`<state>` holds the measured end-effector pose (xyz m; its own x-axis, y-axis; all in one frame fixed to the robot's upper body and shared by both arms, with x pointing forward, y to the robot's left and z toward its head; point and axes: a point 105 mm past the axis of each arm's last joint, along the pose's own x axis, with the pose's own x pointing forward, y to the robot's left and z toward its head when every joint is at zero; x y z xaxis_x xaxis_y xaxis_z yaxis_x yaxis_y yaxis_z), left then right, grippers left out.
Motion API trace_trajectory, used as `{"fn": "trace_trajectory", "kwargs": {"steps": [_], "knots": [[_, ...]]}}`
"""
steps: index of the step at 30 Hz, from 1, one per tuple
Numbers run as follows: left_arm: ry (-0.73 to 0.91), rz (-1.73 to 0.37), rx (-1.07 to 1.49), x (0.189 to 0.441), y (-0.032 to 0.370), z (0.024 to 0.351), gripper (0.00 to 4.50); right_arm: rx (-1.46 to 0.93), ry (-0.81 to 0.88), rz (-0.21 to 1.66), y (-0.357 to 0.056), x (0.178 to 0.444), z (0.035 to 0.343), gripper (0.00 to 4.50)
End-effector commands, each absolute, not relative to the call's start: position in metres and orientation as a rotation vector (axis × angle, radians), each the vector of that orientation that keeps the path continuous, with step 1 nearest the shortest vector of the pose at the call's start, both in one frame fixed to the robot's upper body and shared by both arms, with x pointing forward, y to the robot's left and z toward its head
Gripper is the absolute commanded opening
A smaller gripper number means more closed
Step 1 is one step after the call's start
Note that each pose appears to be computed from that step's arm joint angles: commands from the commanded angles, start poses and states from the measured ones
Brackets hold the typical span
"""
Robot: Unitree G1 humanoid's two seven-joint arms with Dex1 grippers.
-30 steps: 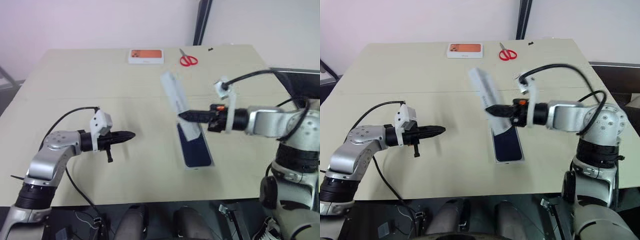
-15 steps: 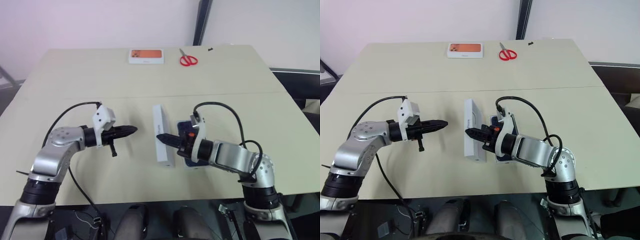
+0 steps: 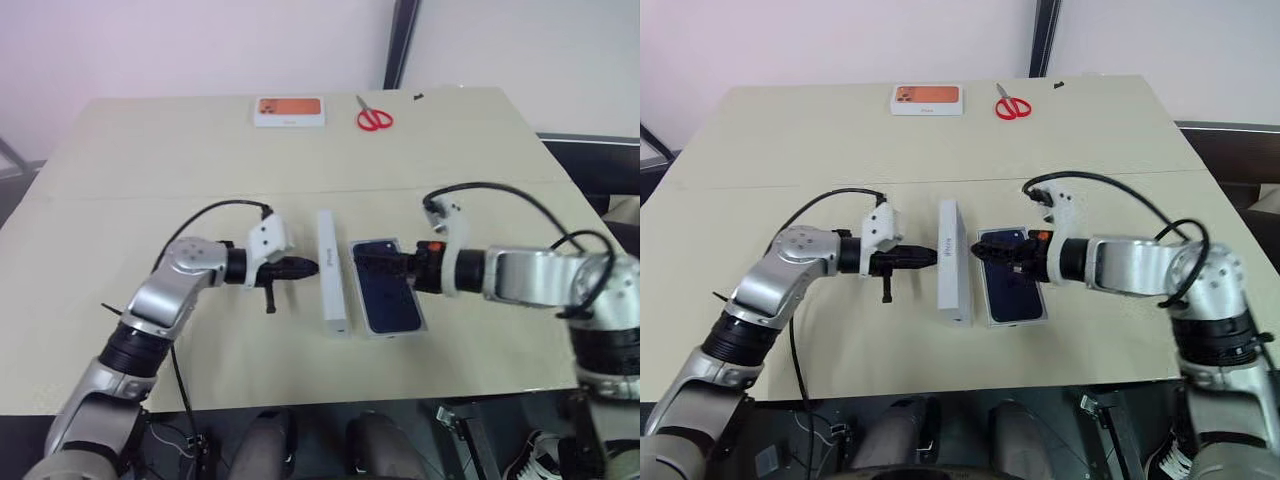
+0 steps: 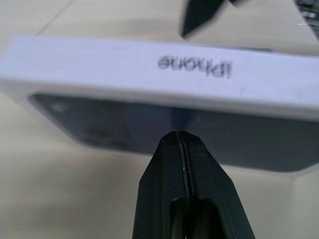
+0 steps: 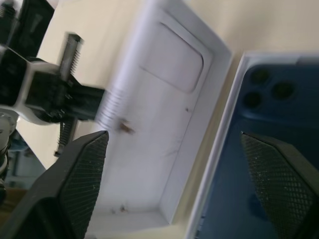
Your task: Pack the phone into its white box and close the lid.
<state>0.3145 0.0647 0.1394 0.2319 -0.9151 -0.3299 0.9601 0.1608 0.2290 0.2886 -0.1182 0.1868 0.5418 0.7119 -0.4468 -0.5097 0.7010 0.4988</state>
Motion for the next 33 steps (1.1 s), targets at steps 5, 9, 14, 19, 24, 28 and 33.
{"fn": "trace_trajectory", "kwargs": {"steps": [5, 9, 14, 19, 24, 28, 33], "knots": [[0.041, -1.362, 0.513, 0.33, 0.01, 0.147, 0.0, 0.026, 0.558, 0.674, -0.144, 0.305, 0.209, 4.45], [0.007, -1.353, 0.502, 0.333, 0.006, 0.155, 0.0, -0.192, 0.516, 0.609, -0.16, 0.312, 0.199, 3.93], [0.027, -1.295, 0.53, 0.337, 0.038, 0.16, 0.0, -0.429, 0.493, 0.626, -0.173, 0.312, 0.188, 1.56], [0.124, -1.31, 0.57, 0.327, 0.063, 0.144, 0.0, -0.661, 0.439, 0.7, -0.175, 0.309, 0.18, 0.03], [0.18, -1.363, 0.611, 0.314, 0.058, 0.13, 0.0, -0.805, 0.424, 0.767, -0.175, 0.305, 0.169, 0.03], [0.204, -1.401, 0.673, 0.309, 0.049, 0.118, 0.0, -0.847, 0.416, 0.811, -0.169, 0.302, 0.164, 0.03], [0.178, -1.411, 0.669, 0.309, 0.036, 0.119, 0.0, -0.845, 0.407, 0.837, -0.163, 0.3, 0.163, 0.03]]}}
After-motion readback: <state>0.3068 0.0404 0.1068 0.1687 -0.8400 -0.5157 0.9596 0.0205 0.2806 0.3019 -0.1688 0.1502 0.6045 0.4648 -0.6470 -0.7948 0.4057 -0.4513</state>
